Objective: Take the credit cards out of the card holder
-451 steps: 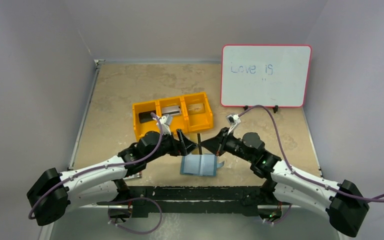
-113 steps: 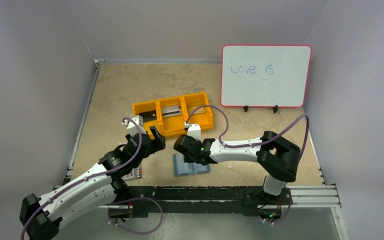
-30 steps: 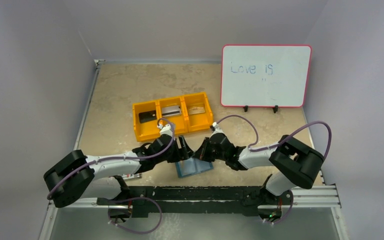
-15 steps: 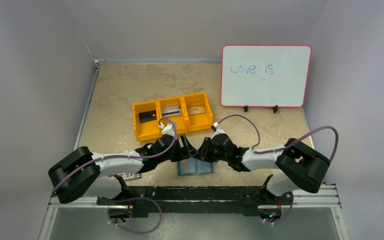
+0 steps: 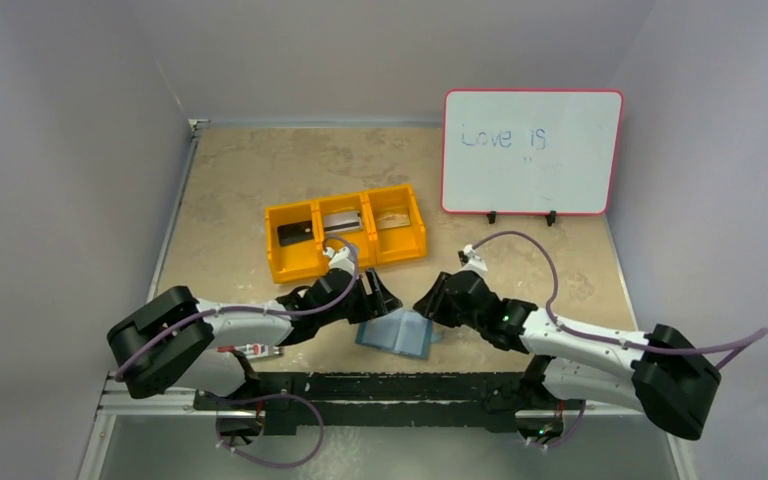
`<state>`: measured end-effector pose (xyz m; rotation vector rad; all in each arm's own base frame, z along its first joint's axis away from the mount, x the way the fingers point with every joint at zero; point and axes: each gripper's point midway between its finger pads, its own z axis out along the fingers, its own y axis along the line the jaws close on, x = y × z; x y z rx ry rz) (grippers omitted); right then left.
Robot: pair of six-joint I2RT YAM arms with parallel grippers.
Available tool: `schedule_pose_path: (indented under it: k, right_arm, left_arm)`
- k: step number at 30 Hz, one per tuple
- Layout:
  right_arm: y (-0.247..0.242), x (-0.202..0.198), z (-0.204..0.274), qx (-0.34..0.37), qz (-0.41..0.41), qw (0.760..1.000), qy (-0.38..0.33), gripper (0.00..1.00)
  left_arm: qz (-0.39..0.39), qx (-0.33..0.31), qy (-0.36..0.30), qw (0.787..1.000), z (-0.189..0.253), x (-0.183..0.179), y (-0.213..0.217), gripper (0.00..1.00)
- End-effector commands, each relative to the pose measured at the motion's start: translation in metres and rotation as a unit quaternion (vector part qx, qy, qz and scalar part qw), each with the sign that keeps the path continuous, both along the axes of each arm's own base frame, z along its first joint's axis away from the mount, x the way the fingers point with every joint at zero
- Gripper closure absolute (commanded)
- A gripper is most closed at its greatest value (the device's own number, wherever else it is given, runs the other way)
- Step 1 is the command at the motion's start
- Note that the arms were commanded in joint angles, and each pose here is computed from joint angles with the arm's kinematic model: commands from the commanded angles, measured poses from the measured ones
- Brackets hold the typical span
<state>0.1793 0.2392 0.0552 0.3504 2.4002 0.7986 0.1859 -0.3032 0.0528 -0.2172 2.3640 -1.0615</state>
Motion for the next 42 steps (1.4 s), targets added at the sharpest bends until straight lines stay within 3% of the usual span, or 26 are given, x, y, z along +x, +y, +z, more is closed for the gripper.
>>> schedule_pose_path:
  k: [1, 8, 19, 29, 42]
  right_arm:
    - [-0.02, -0.004, 0.002, -0.016, -0.037, 0.999, 0.01, 0.61]
    - [-0.037, -0.022, -0.019, -0.027, -0.055, 0.997, 0.055, 0.69]
    - [-0.037, -0.026, -0.046, -0.089, -0.035, 0.991, 0.091, 0.66]
    - [-0.002, -0.016, -0.041, 0.007, -0.024, 0.997, 0.072, 0.84]
    - [-0.008, -0.014, -0.046, 0.0, -0.051, 0.995, 0.081, 0.81]
  left_arm:
    - [-0.02, -0.02, 0.001, 1.0, 0.008, -0.003, -0.014, 0.33]
    - [-0.035, -0.015, -0.001, 0.999, 0.013, -0.005, -0.02, 0.33]
    - [-0.032, -0.008, -0.001, 0.999, 0.012, -0.005, -0.019, 0.33]
    - [-0.054, -0.052, -0.011, 0.997, 0.033, -0.011, -0.039, 0.33]
    - [-0.069, -0.088, -0.003, 0.994, 0.037, -0.015, -0.062, 0.33]
